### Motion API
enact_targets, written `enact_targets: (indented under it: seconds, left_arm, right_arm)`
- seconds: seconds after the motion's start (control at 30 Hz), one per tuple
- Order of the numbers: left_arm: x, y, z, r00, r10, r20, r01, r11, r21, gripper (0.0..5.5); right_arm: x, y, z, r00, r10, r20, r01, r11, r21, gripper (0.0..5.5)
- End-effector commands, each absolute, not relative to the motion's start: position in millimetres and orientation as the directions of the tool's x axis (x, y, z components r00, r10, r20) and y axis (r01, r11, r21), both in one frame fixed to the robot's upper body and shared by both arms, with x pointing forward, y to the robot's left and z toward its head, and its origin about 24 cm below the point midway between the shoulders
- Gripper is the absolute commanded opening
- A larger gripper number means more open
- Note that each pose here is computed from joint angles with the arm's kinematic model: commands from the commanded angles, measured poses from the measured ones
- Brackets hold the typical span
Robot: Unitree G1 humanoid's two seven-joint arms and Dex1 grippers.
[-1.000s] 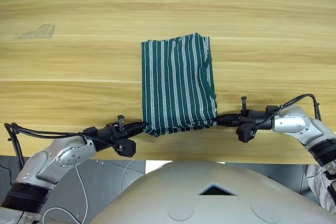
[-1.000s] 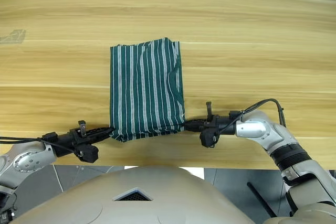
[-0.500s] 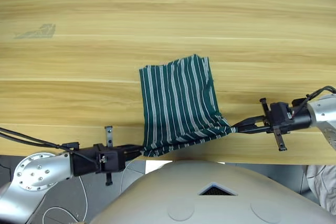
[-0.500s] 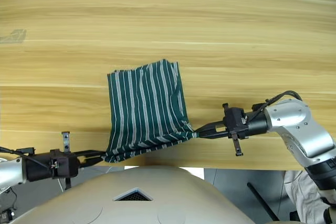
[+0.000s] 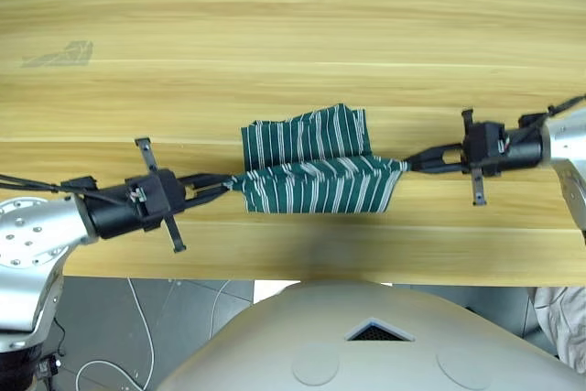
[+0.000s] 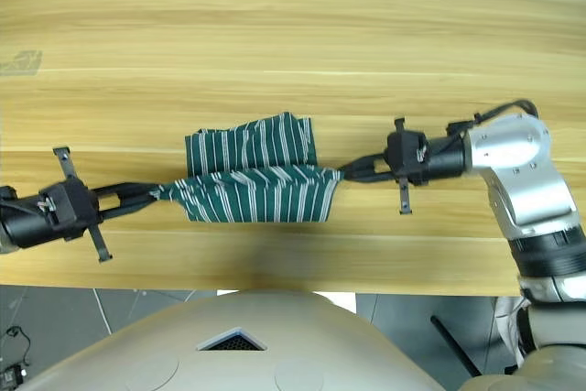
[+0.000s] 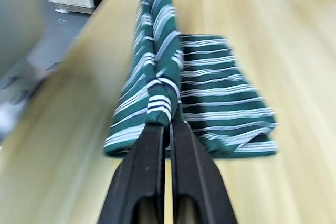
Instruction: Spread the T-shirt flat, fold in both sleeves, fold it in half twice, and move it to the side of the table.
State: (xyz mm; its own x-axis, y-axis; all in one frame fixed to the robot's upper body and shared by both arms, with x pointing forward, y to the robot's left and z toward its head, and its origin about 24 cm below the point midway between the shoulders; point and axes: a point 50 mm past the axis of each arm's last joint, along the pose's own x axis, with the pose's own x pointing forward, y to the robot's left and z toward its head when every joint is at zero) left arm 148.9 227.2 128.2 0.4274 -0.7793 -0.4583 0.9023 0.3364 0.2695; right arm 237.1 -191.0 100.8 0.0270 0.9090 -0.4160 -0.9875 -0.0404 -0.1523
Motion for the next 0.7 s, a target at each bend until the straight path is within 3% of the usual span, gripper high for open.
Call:
enact_targets:
  seconds: [0.03,0.33,0.5,0.6,0.63,0.7]
  left_arm:
    - [175,230,117,0.539,-0.715,-0.445,0.841,0.434,0.322,0.01]
    - [218,219,87,0.641,-0.654,-0.401,0.767,0.565,0.305,0.01]
    - [224,226,69,0.660,-0.613,-0.434,0.742,0.624,0.245,0.01]
    - [227,228,67,0.686,-0.599,-0.414,0.716,0.657,0.235,0.01]
    - [229,229,66,0.698,-0.588,-0.408,0.703,0.670,0.237,0.01]
    - [231,230,63,0.716,-0.571,-0.401,0.681,0.696,0.225,0.53]
  right_arm:
    - [278,-179,107,0.135,0.910,-0.391,-0.962,0.027,-0.270,0.00]
    - [295,-174,88,0.187,0.910,-0.371,-0.955,0.079,-0.286,0.00]
    - [298,-174,80,0.192,0.907,-0.376,-0.957,0.089,-0.275,0.00]
    - [306,-173,80,0.265,0.906,-0.329,-0.943,0.172,-0.286,0.00]
    - [310,-174,79,0.299,0.900,-0.318,-0.934,0.209,-0.289,0.32]
    - [313,-177,75,0.331,0.890,-0.314,-0.930,0.253,-0.265,0.67]
